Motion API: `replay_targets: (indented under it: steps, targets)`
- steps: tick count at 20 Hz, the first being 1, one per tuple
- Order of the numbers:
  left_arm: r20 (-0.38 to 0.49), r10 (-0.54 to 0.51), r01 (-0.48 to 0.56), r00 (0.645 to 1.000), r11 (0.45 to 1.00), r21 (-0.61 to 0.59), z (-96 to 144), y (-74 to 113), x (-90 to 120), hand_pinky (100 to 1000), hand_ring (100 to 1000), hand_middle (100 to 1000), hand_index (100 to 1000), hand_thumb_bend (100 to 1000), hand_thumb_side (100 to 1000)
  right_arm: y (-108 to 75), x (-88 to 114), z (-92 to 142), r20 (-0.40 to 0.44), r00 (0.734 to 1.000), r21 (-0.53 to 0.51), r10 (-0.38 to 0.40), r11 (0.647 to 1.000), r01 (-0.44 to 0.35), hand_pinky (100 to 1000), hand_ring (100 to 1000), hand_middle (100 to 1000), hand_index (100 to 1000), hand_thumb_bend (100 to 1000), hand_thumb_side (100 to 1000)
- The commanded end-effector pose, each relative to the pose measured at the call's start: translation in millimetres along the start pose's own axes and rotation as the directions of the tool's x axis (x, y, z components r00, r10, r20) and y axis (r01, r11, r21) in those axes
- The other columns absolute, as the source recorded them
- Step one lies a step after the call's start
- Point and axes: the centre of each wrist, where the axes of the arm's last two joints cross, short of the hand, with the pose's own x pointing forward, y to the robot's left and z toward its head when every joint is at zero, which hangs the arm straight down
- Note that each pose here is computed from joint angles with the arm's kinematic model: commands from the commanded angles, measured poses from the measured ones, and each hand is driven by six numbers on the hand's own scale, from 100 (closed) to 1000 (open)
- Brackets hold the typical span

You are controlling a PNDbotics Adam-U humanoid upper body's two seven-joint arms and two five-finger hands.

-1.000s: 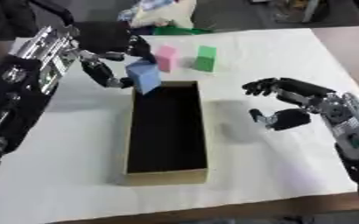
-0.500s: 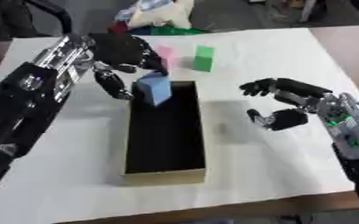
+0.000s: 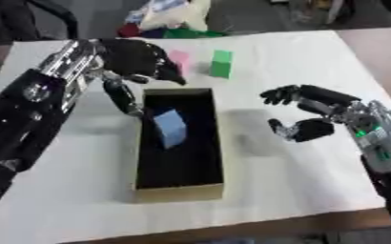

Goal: Pick up objects on the table and place them in the box.

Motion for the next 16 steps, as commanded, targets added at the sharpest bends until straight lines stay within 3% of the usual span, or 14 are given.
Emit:
replay_targets:
  steps: [1, 2, 6, 9, 16]
  targets:
    - [-0.011, -0.029, 0.03, 1.0, 1.0, 0.008, 16, 13.4, -10, 862, 802, 789, 948, 389, 385, -13.4, -2, 4, -0.009, 1.0, -0.017, 0.029, 0.999, -0.029, 814, 842, 826, 977, 100, 532]
    - [-0.014, -0.027, 0.027, 1.0, 1.0, 0.011, 17, 13.8, -10, 860, 787, 769, 942, 257, 315, -14.2, -2, 4, -0.01, 0.999, -0.018, 0.031, 0.999, -0.032, 820, 843, 832, 980, 100, 527]
    - [-0.107, 0.014, 0.001, 0.994, 0.991, 0.132, 48, 13.8, -12, 856, 770, 745, 938, 132, 280, -33.3, -2, 2, -0.029, 0.996, -0.021, 0.084, 0.996, -0.085, 829, 844, 842, 985, 100, 526]
    - [-0.151, 0.039, -0.004, 0.988, 0.974, 0.228, 71, 12.5, -8, 854, 761, 734, 935, 100, 287, -47.2, -3, -1, -0.044, 0.992, -0.023, 0.119, 0.993, -0.12, 833, 844, 846, 987, 100, 523]
    - [-0.197, 0.14, -0.051, 0.97, 0.916, 0.398, 92, 0.0, 7, 850, 745, 709, 932, 100, 367, -75.6, -10, -9, -0.105, 0.983, -0.04, 0.153, 0.987, -0.158, 842, 849, 865, 994, 100, 539]
